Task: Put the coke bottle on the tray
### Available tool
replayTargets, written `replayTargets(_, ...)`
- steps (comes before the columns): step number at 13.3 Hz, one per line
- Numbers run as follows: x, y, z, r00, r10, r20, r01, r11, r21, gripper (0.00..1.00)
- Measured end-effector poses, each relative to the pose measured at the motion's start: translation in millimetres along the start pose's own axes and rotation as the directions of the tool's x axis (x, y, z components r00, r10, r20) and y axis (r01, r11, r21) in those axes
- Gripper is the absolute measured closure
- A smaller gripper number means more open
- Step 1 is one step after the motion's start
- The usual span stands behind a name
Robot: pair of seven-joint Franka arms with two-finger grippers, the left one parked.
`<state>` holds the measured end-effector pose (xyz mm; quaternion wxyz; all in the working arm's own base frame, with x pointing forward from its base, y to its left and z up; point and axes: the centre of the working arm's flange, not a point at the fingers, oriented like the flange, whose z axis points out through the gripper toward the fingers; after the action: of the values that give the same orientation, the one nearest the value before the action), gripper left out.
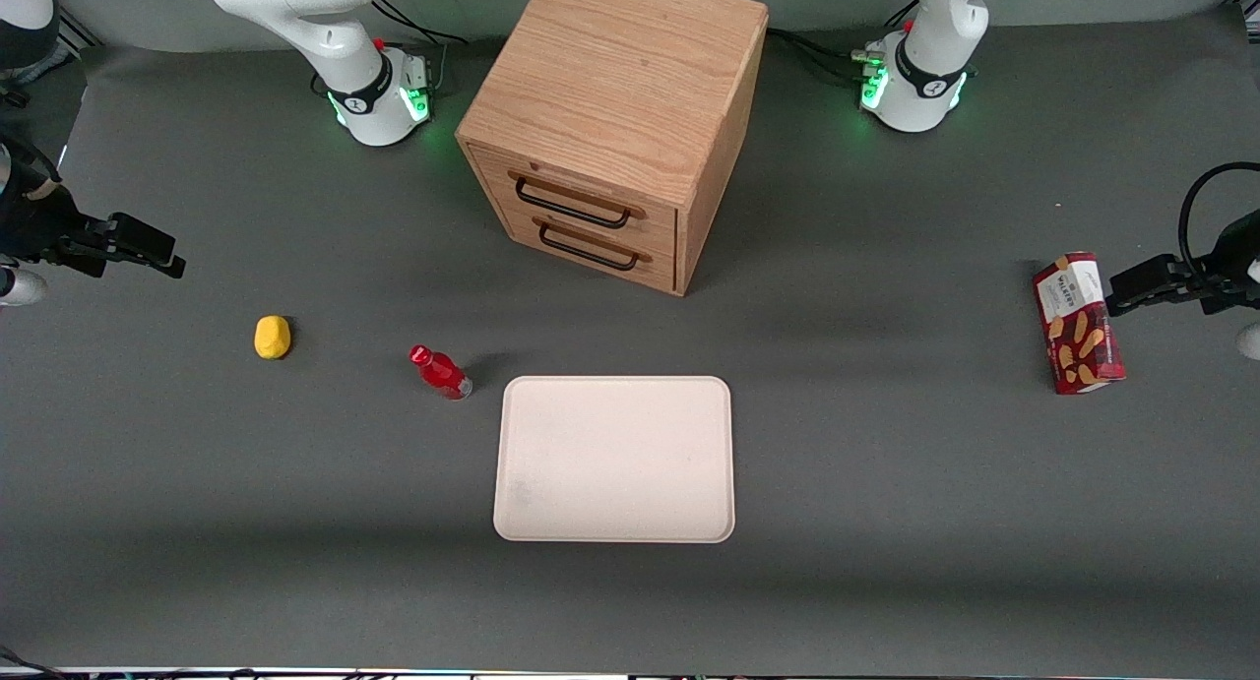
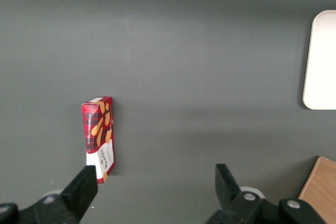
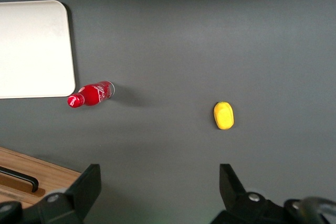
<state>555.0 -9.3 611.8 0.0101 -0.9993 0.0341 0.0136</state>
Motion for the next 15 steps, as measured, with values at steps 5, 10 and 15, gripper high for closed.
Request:
replayTargets(5, 0, 0, 0, 1.0, 0.0, 0.0, 0.0, 1.0, 0.0, 0.0)
replayTargets(10, 0, -1, 0, 1.0, -0.002, 0.0, 0.002, 1.0, 0.0, 0.0)
replayTargets(15, 6, -51, 1, 0.998, -0.069, -0.009, 0.069, 0.998, 0.0, 0.0)
